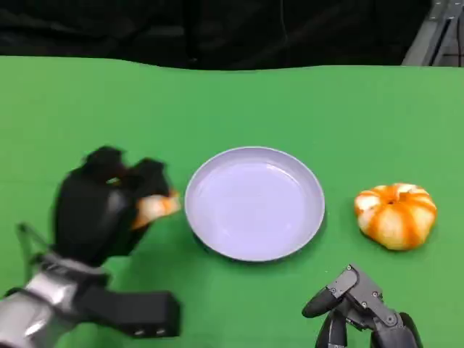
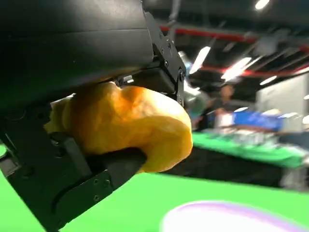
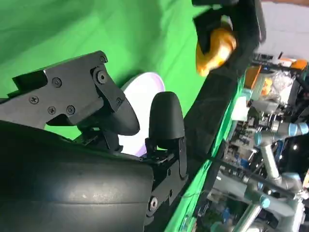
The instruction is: Grasp the bread from the table and place it into the plate.
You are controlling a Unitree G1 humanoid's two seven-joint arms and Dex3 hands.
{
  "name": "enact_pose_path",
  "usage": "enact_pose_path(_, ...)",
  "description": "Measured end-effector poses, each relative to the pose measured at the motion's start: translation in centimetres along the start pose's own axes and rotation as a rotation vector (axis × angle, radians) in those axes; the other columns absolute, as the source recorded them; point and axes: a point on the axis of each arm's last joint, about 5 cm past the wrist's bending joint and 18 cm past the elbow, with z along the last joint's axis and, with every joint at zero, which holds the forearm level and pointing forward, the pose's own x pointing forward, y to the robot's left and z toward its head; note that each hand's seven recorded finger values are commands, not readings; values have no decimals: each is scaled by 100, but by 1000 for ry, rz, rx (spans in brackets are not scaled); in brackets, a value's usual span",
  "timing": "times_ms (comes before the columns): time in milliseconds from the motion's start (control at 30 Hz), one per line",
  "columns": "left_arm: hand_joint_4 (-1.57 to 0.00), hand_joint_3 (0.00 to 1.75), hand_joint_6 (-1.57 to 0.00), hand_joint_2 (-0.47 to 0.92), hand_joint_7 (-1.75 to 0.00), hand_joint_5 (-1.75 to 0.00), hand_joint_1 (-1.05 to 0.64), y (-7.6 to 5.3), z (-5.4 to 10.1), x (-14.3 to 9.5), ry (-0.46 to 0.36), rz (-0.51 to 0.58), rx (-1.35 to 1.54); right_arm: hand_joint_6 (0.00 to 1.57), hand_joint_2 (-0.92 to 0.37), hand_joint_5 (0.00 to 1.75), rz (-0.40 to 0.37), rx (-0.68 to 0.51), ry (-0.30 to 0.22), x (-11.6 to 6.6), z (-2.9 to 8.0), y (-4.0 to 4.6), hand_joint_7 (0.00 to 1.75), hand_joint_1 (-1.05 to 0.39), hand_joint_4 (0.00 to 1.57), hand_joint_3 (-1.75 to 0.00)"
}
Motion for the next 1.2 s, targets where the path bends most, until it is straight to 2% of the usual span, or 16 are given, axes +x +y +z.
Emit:
enact_pose_path(100,-109,161,-89,1,-175,-175,-7,-104,170,261,-52,29,-48,38,-75,175,1,2,-3,6,2,4,175,-8,71,-136)
enact_pose_path(200,-109,156,-90,2,-175,-175,-6,-194,276,428,-59,8,-78,38,-75,175,0,2,2,-4,0,5,175,-9,71,-136)
enact_pose_path(333,-108,145,-89,7,-175,-175,-10,-312,360,479,-47,-45,-89,38,-75,175,1,6,3,-10,3,15,175,-9,72,-135)
enact_pose_path(433,-106,125,-87,21,-175,-175,-15,-378,436,538,-50,-82,-94,37,-75,175,3,7,5,-17,5,24,175,-9,73,-135)
enact_pose_path(500,-105,119,-86,25,-175,-175,-17,-406,489,606,-56,-119,-91,37,-75,175,5,7,5,-24,8,33,175,-9,73,-135)
enact_pose_path(533,-100,114,-85,29,-160,-175,-17,-418,514,634,-58,-135,-91,37,-76,175,7,7,6,-26,9,35,175,-9,73,-135)
enact_pose_path(567,-93,105,-84,34,-139,-167,-16,-425,537,655,-54,-157,-96,37,-76,175,6,7,6,-28,10,38,175,-9,72,-135)
enact_pose_path(633,-90,99,-85,37,-125,-161,-15,-442,592,712,-29,-260,-109,37,-76,175,5,7,7,-33,11,42,175,-9,72,-135)
enact_pose_path(667,-56,69,-50,53,-89,-124,-26,-447,610,729,-22,-302,-113,36,-76,175,6,7,7,-35,12,45,175,-9,72,-135)
enact_pose_path(700,-48,44,-45,67,-65,-103,-28,-449,629,748,-10,-349,-116,36,-76,175,7,7,8,-38,12,47,175,-10,72,-135)
enact_pose_path(733,-41,28,-41,76,-48,-90,-30,-451,643,770,5,-415,-108,36,-76,175,8,7,8,-38,12,49,175,-10,72,-135)
enact_pose_path(767,-17,19,-24,85,-30,-73,-48,-449,650,788,23,-486,-94,36,-76,175,9,8,7,-39,13,51,175,-10,71,-135)
enact_pose_path(833,-4,15,-15,90,-21,-63,-57,-444,670,823,55,-621,-53,36,-76,175,9,8,8,-41,13,52,175,-10,71,-134)
enact_pose_path(900,-1,22,-4,92,-17,-28,-76,-426,696,865,80,-696,-26,36,-76,175,9,9,9,-44,14,52,175,-10,71,-134)
enact_pose_path(1000,0,31,-1,92,-10,-5,-87,-390,732,923,105,-777,-1,36,-77,175,9,9,10,-46,14,52,175,-9,70,-133)
enact_pose_path(1200,-1,36,-1,92,-9,-1,-94,-315,711,933,144,-910,-18,35,-77,175,4,32,8,-49,15,49,175,-10,69,-132)
